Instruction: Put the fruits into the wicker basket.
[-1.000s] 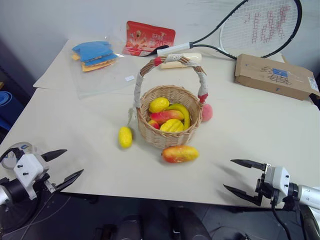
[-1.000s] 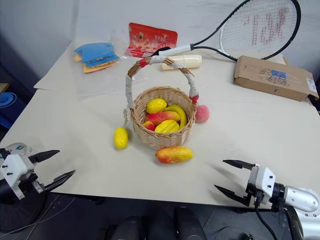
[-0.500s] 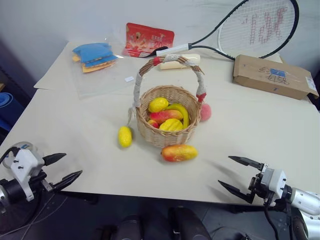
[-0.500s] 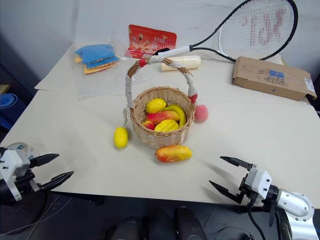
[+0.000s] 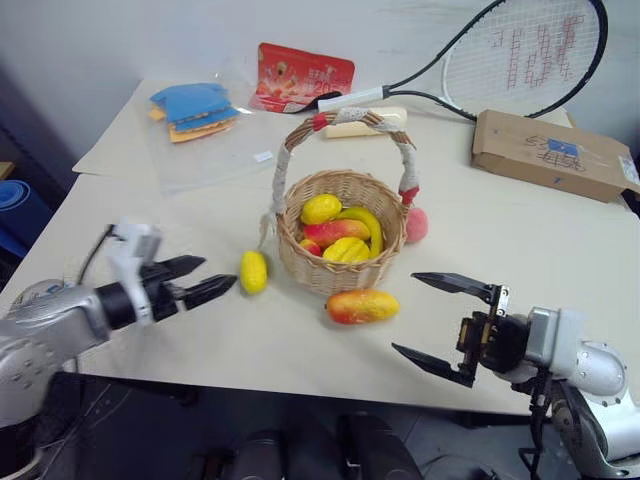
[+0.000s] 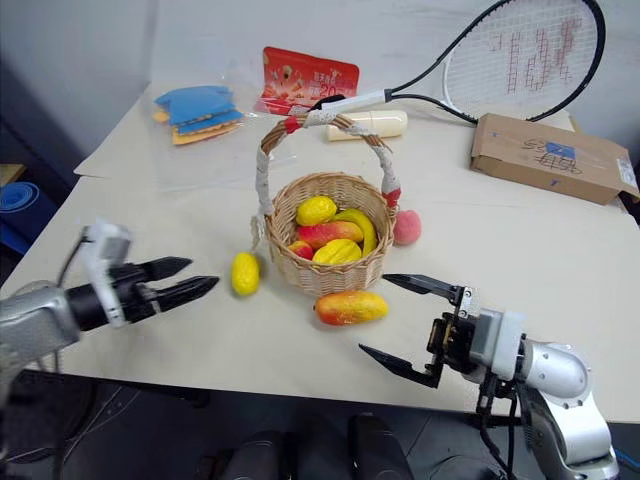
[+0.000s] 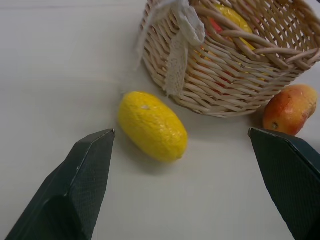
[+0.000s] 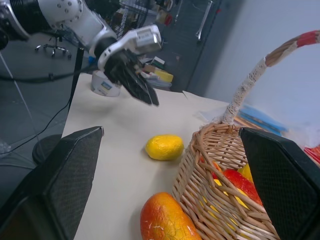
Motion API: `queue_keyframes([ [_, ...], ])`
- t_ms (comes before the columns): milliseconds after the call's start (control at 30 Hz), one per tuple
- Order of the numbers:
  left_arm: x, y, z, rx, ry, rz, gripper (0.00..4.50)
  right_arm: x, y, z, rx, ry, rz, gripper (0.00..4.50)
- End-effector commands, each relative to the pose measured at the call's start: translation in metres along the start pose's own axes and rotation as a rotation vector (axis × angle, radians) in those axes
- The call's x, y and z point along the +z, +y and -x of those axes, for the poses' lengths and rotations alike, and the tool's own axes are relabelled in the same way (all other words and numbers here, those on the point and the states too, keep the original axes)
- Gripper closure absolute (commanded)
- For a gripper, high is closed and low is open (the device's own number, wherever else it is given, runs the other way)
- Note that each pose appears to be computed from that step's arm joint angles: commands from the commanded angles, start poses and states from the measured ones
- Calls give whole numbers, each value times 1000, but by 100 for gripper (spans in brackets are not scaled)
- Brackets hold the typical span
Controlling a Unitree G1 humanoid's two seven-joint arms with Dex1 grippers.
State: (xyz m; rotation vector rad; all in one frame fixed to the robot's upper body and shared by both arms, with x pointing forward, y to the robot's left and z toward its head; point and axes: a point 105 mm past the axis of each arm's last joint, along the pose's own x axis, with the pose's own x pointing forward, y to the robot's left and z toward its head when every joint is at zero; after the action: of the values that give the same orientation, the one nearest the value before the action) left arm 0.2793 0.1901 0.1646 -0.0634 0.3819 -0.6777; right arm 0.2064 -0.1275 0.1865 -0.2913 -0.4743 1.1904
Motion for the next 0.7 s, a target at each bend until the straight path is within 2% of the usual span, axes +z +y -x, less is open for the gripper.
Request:
queue_keyframes([
  [33, -7, 17, -20, 108, 24, 13, 0, 5, -1, -6, -4, -15, 24, 2],
  [167, -13, 16, -50, 131, 2, 40, 0, 3, 1, -7, -3, -5, 17, 2],
  [367, -27, 15, -68, 163, 31, 40, 0, 3, 0, -5, -30, 2, 5, 2],
  [500, -24, 24, -57, 181, 9, 15, 93, 0, 2, 0, -59, 18, -11, 0],
  [600, -22, 32, -33, 182, -10, -18, 182, -3, 1, 5, -87, 36, -15, 0],
  [700, -7, 22, 3, 34, -70, -93, 268, 1, -14, 11, -231, 9, -34, 0],
])
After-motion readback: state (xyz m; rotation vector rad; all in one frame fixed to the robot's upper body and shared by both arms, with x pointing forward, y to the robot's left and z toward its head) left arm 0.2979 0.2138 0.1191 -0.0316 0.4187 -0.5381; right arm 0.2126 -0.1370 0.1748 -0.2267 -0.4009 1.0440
